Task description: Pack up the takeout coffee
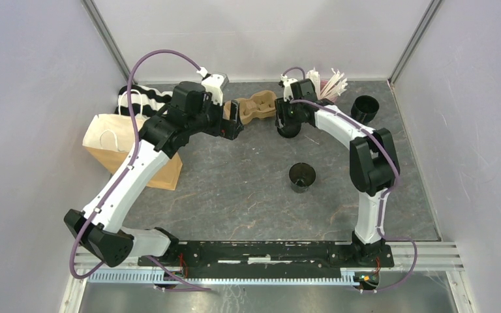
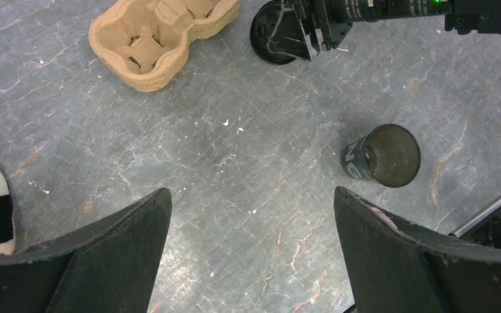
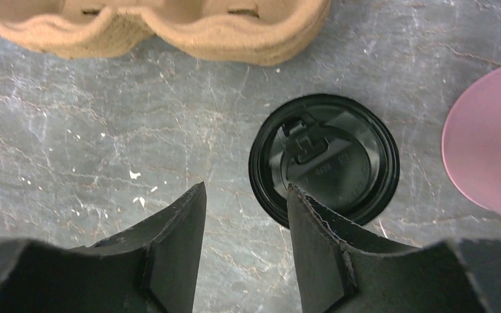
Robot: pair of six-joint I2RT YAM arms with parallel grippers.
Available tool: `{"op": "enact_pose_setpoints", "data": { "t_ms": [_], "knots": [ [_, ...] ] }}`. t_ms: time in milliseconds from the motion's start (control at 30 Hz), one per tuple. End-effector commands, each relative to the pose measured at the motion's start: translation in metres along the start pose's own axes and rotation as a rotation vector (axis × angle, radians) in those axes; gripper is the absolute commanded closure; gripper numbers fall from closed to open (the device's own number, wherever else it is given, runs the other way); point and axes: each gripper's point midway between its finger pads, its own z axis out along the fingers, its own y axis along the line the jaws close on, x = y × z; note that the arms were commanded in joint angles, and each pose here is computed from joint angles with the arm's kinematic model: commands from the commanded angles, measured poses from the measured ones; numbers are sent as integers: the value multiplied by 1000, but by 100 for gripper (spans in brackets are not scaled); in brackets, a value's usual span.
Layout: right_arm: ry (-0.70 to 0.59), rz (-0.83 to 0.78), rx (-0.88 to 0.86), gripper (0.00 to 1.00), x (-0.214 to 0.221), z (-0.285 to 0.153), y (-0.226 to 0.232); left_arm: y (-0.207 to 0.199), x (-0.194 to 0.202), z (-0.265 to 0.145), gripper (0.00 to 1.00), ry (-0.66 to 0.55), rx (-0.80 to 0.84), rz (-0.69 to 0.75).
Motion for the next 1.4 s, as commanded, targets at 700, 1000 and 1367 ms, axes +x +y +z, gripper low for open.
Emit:
{"op": "enact_pose_setpoints", "data": {
  "t_ms": [700,1000,1367],
  "knots": [
    [-3,76,-37,67,-9,40,6,8,-11,-3,0,-21,-43,87],
    [3,82,-43,77,-6,42,6,9,-10,-2,0,-17,-43,86],
    [0,84,-46,93,-5,40,5,9,-10,-2,0,-15,-42,89]
  ]
}}
